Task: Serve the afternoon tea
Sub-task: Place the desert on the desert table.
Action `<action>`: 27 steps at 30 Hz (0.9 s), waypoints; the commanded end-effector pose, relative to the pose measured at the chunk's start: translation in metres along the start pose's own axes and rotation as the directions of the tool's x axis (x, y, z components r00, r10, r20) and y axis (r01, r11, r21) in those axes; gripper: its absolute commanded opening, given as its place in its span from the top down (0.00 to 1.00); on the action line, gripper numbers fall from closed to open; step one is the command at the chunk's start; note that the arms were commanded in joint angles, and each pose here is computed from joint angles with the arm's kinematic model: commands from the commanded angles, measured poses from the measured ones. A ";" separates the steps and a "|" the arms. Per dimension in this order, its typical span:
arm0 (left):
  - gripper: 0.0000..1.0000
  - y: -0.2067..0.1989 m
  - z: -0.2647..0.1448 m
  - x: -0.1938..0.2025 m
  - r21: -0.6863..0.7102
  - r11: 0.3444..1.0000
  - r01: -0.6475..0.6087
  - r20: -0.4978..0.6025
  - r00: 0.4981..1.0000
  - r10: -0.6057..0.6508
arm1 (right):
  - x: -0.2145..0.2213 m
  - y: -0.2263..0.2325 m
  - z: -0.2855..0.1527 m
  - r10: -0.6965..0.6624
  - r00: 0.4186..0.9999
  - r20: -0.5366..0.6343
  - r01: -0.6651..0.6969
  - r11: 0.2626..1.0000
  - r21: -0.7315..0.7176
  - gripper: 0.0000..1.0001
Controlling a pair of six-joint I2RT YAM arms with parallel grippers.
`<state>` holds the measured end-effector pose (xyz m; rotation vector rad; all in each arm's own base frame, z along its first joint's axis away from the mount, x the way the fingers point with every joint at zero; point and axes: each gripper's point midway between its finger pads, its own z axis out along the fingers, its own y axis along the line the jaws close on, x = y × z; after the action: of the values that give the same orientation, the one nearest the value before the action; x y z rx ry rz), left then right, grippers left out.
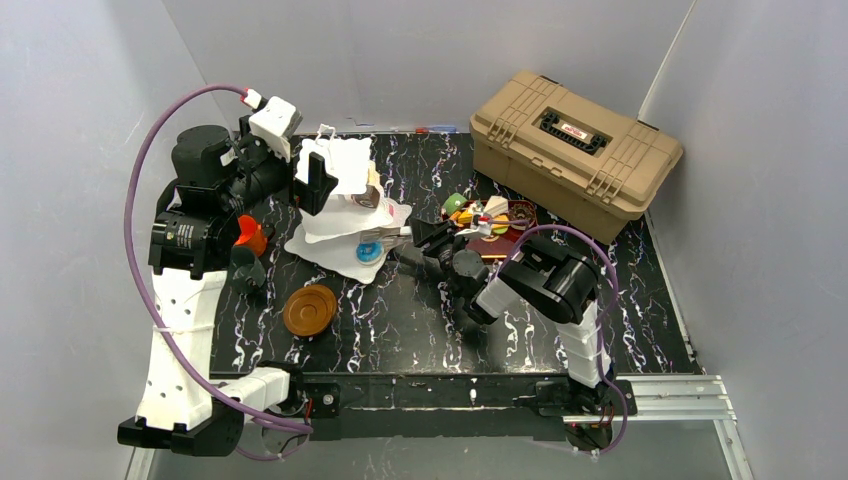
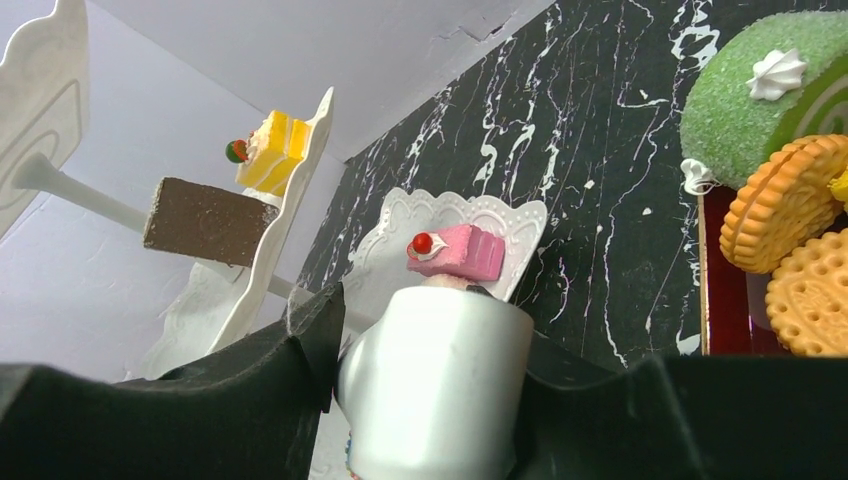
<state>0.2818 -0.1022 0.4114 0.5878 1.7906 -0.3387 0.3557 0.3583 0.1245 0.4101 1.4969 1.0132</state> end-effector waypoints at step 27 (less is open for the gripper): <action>0.01 -0.005 -0.006 -0.011 0.015 1.000 0.000 0.039 0.999 -0.001 | -0.138 0.049 -0.037 -0.003 0.971 0.240 0.038 0.989 -0.140 0.53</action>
<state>0.2813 -0.1031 0.4115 0.5864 1.7911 -0.3464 0.3439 0.2980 0.1776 0.3677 1.4162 0.9483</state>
